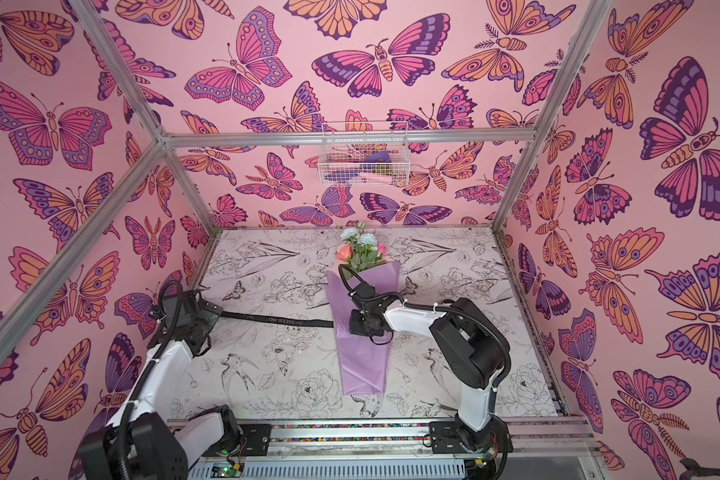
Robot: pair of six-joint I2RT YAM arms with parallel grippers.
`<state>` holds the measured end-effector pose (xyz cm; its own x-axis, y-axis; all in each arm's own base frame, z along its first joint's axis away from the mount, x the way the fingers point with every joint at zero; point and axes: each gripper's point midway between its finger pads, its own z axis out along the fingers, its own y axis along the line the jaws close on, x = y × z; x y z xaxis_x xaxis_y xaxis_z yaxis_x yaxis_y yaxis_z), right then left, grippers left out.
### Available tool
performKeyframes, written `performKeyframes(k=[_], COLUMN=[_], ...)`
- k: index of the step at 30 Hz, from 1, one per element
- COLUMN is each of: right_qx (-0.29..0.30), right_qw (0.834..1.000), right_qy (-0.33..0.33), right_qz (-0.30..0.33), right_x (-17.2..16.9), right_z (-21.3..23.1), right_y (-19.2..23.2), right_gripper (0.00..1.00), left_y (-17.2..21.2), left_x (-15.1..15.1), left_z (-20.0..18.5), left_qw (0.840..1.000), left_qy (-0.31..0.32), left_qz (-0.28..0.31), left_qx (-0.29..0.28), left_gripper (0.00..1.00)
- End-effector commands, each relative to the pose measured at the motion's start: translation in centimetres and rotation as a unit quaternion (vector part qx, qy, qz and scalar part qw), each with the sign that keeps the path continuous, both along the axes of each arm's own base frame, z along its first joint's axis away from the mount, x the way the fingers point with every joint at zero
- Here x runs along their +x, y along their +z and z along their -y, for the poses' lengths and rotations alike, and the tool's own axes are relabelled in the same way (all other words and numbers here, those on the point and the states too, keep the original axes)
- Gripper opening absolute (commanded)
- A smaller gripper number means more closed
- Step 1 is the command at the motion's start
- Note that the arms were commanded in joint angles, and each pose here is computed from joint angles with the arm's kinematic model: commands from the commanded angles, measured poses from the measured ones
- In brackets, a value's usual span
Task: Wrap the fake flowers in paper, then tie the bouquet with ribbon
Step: 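Hold the wrap with the right gripper while the left grasps the ribbon end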
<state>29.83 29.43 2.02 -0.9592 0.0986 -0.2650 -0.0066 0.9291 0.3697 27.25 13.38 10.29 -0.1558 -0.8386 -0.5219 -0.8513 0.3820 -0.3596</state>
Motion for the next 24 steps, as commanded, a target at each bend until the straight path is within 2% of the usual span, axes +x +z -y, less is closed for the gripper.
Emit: performKeyframes(k=[1, 12, 24], right_qx=[-0.058, -0.060, -0.060], right_qw=[0.996, 0.996, 0.995], right_qy=[0.000, 0.002, 0.004], right_qz=[-0.064, -0.068, -0.075], right_x=[-3.0, -3.2, -3.4], right_z=[1.9, 1.4, 1.4], right_y=[-4.3, -4.8, -5.2], right_gripper=[0.13, 0.12, 0.11], left_y=[-0.7, -4.9, -7.8], left_x=[-0.5, -0.8, 2.7], left_z=[-2.2, -6.2, -7.9], left_qw=[0.999, 0.991, 0.991], left_qy=[0.038, 0.114, 0.100], left_qz=[-0.022, -0.061, -0.049], left_qx=[0.003, -0.042, -0.080], left_gripper=[0.99, 0.92, 0.85])
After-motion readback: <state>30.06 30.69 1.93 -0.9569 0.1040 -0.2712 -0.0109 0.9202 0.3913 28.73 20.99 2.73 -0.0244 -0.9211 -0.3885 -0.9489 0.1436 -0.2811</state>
